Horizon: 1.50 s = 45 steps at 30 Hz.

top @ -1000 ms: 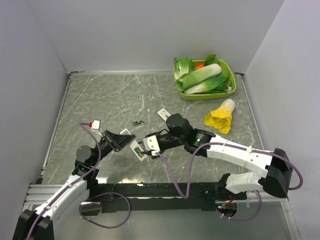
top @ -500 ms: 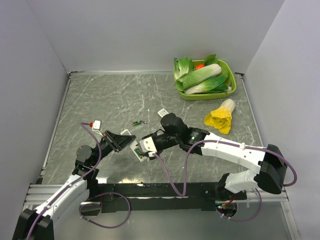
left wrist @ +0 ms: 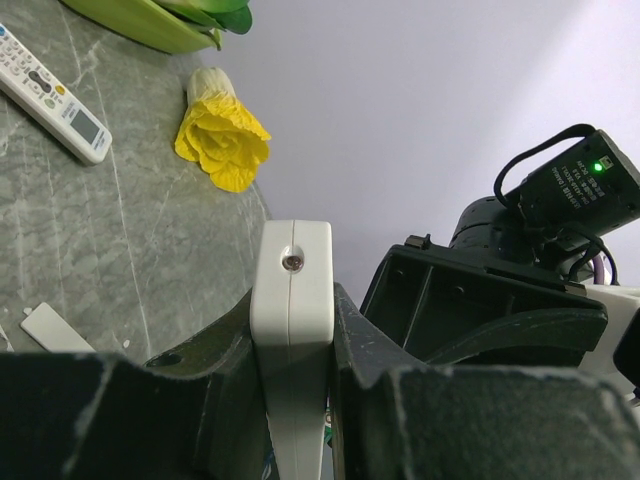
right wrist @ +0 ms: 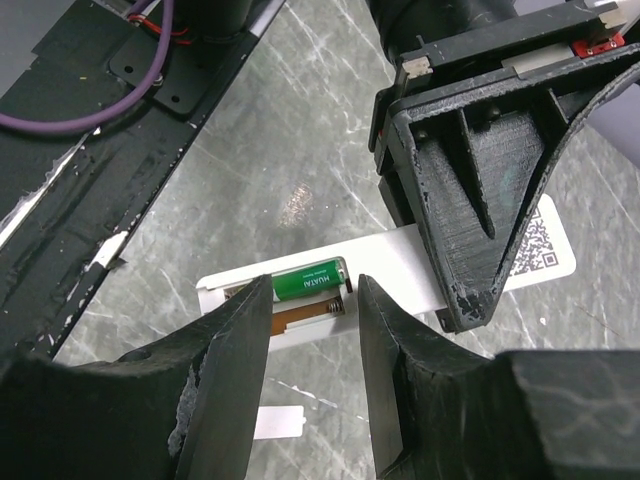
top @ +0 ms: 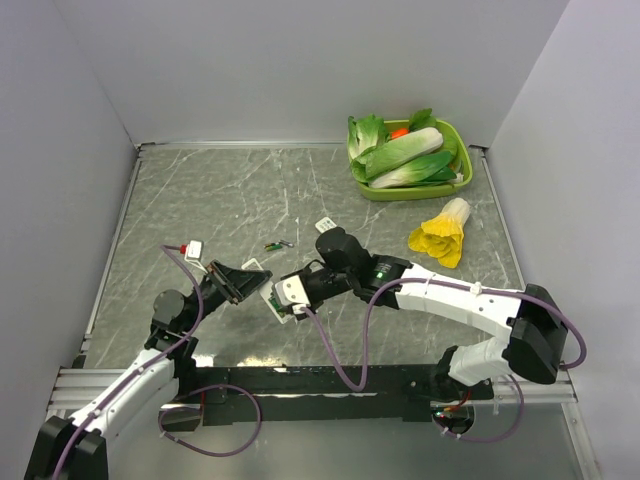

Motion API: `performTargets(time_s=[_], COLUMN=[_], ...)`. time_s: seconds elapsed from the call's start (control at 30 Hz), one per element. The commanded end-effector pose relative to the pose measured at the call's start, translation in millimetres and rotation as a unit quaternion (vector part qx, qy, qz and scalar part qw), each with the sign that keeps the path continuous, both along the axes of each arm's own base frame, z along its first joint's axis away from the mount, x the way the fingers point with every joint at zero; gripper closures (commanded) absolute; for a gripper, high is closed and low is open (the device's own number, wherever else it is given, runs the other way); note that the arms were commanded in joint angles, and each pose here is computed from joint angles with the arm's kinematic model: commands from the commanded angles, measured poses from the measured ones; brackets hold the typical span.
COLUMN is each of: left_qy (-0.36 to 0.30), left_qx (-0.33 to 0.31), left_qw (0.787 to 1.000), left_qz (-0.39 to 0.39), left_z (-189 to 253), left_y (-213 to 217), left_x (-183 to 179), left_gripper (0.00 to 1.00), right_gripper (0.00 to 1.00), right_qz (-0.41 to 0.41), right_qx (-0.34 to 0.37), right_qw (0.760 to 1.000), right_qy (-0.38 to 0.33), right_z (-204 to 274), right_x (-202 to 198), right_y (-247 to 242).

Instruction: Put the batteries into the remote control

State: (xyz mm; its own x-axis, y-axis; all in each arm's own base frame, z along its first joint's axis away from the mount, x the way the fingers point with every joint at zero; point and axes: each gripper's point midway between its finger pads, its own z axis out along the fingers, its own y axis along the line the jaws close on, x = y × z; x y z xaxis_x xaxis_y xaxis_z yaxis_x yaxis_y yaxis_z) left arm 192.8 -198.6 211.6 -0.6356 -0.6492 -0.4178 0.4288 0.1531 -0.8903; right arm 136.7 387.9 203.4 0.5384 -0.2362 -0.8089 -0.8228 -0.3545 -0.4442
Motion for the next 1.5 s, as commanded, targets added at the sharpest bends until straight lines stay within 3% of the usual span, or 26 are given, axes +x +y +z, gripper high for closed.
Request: performTargets(time_s=[0.0, 0.53, 0.9, 1.47], left_qy=[-0.027, -0.024, -0.029, -0.044], left_qx=[-0.018, -0.027, -0.038, -0.108], left_qw=[0.999, 0.999, 0.999, 0.992], left_qz=[-0.011, -0.009, -0.008, 0.051], left_z=[23, 26, 34, 70], left_y=[-2, -1, 0, 22], left_x=[-3, -2, -4, -1], left_gripper=[0.98, 0.98, 0.98, 0.98], right_gripper=[0.53, 0.55, 0.61, 0.65], right_qz=[0.021, 0.010, 0.005, -0.014], right_qx=[0.030, 0.024, 0.010, -0.011], right_qw=[0.999, 1.000, 1.000, 1.000], right_qy=[-0.019, -0.014, -0.003, 0.022], right_z=[20, 9, -5, -37], right_x=[2, 5, 6, 0], right_y=[11, 11, 9, -4])
